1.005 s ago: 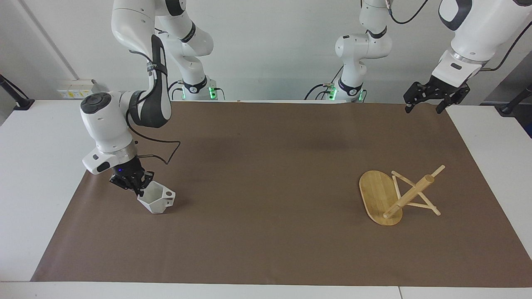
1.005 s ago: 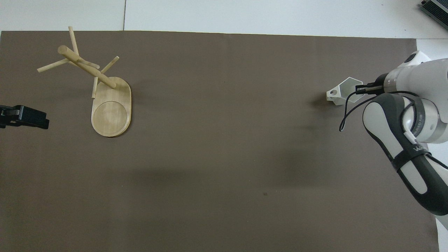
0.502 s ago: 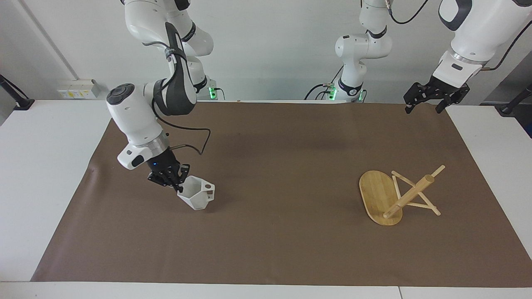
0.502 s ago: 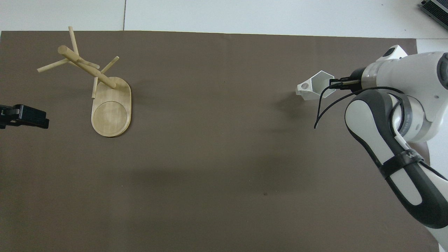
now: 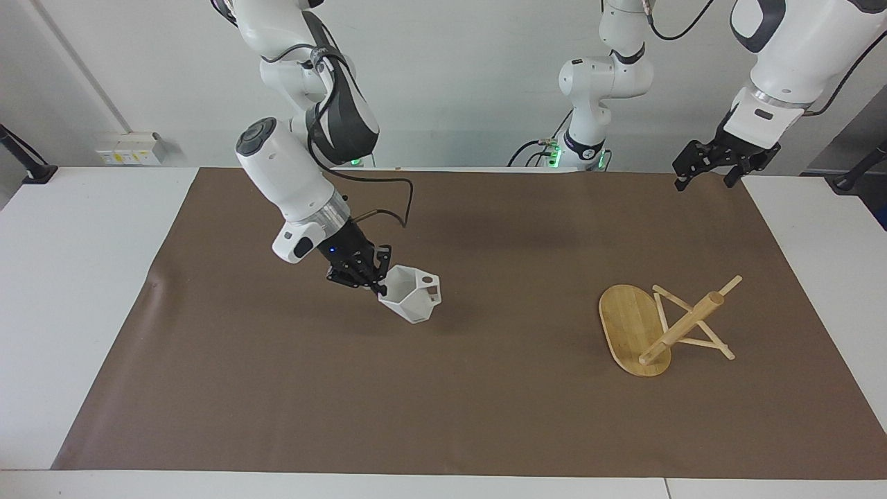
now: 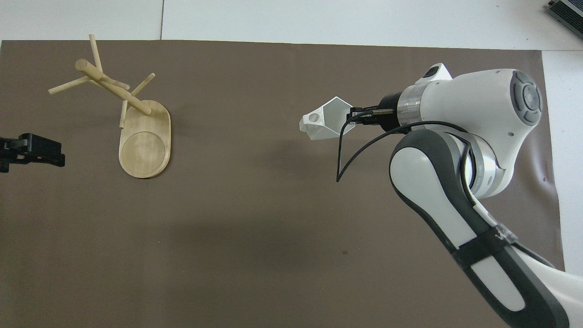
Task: Hang cup on rack
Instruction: 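Carry the cup toward the rack while the left gripper reaches toward it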
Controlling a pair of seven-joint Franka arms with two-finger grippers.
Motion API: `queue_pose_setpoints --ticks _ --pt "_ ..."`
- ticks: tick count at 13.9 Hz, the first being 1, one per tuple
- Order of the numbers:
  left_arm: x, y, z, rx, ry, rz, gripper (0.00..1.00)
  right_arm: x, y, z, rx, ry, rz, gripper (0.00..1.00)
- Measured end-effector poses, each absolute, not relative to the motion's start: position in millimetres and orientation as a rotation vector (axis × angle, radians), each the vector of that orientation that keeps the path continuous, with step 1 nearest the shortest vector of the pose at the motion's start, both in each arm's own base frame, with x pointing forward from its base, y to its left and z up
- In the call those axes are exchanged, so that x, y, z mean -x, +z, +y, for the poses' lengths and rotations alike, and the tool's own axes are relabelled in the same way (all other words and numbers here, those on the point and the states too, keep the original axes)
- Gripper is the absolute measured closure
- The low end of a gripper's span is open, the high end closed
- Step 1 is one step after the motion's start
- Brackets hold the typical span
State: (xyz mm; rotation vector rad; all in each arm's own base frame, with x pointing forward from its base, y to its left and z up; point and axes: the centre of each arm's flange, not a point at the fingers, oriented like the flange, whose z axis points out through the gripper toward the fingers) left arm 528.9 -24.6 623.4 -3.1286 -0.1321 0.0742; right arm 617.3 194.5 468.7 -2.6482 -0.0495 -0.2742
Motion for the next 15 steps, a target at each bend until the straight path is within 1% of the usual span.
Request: queue_pose_setpoints --ticks 3,6,12,15 --pt "-526.7 618.5 -27.6 3.119 0.086 -0.289 0.0 -596.8 508.0 236.3 2.544 -0.257 0.008 0.96" --pt "-525.9 610.7 -35.0 3.121 0.078 -0.546 0.0 -577.6 543.8 271.7 2.466 -0.239 0.029 0.96" --pt "-521.5 602.4 -48.9 3.076 0.147 -1.129 0.0 -559.2 559.5 309.6 2.421 -0.155 0.158 0.96" --pt "-516.2 594.9 -55.7 3.019 0.218 -1.351 0.0 -553.7 573.3 327.0 2.377 -0.165 0.223 0.96"
